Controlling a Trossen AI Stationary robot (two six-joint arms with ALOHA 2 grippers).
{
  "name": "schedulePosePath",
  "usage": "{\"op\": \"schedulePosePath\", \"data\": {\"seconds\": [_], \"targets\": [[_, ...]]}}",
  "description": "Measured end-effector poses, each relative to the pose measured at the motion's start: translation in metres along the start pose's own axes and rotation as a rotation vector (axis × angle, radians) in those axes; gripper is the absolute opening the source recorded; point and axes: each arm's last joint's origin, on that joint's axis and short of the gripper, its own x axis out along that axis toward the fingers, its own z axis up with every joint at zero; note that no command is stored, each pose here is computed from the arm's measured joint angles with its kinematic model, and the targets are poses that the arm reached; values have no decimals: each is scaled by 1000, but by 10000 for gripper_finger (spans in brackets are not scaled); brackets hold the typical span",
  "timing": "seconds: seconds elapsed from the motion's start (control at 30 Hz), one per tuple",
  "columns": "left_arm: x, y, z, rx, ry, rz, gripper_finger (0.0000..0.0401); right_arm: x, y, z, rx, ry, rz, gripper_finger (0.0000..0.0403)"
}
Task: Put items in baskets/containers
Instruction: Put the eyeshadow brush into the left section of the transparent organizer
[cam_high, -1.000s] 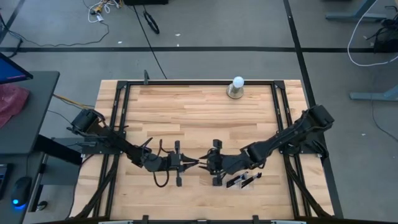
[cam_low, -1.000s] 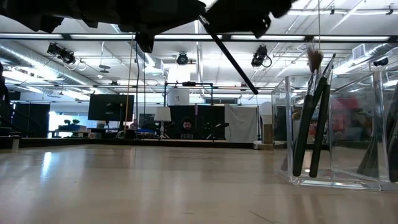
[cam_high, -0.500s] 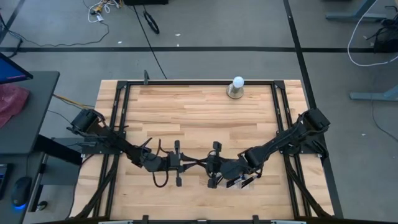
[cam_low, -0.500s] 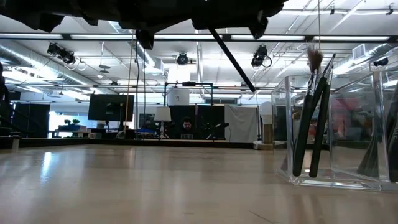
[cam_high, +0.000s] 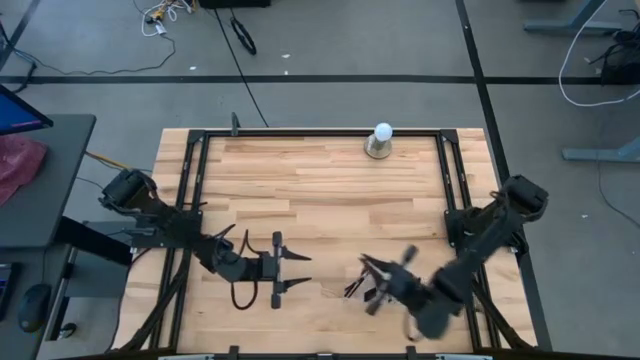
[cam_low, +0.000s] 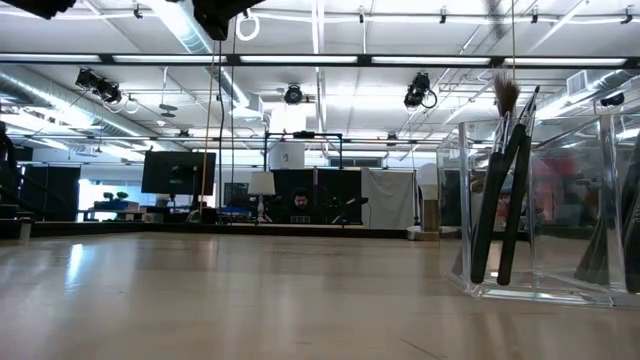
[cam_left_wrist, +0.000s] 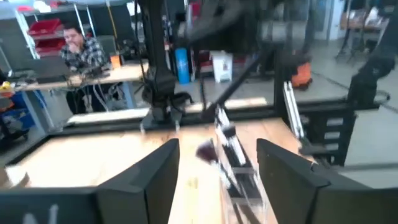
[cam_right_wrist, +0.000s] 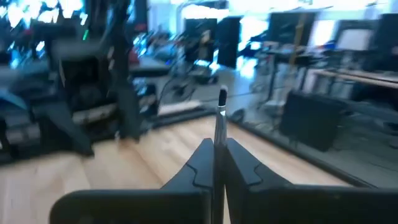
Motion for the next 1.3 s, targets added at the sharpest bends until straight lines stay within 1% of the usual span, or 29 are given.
{"op": "schedulePosePath", "data": {"seconds": [0.07, 0.1, 0.17, 0.27, 0.33, 0.43, 0.57, 0.67, 0.87, 1.1, 1.23, 1.3], "targets": [[-2, -2, -3, 12, 24, 5, 221, -24, -2, 5, 32, -36, -40, 10], [-3, -3, -3, 15, 29, 4, 222, -35, -1, 6, 46, -45, -37, 10], [-3, -5, -5, 6, 45, 1, 220, -52, 0, 5, 73, -48, 12, 10], [-3, -5, -8, -4, 65, 1, 214, -63, 4, -1, 185, -48, 44, 10], [-2, -4, -8, -9, 67, 5, 209, -64, 8, -13, 188, -46, 51, 10], [-2, -4, -9, -9, 70, 5, 203, -63, 12, -27, 220, -46, 51, 10], [-3, -4, -10, -21, 77, 5, 198, -55, 19, -47, 260, -45, 31, 10], [-3, -4, -11, -10, 92, 5, 197, -44, 23, -60, 333, -48, 3, 10], [-3, -4, -12, -10, 96, 5, 197, -27, 28, -79, 427, -54, -37, 9], [-3, -4, -12, -9, 97, 5, 197, -12, 36, -102, 439, -60, -73, 9], [-3, -4, -12, -7, 99, 5, 197, -6, 39, -112, 401, -60, -88, 9], [-3, -4, -12, -7, 99, 5, 197, -4, 40, -113, 382, -60, -93, 9]]}}
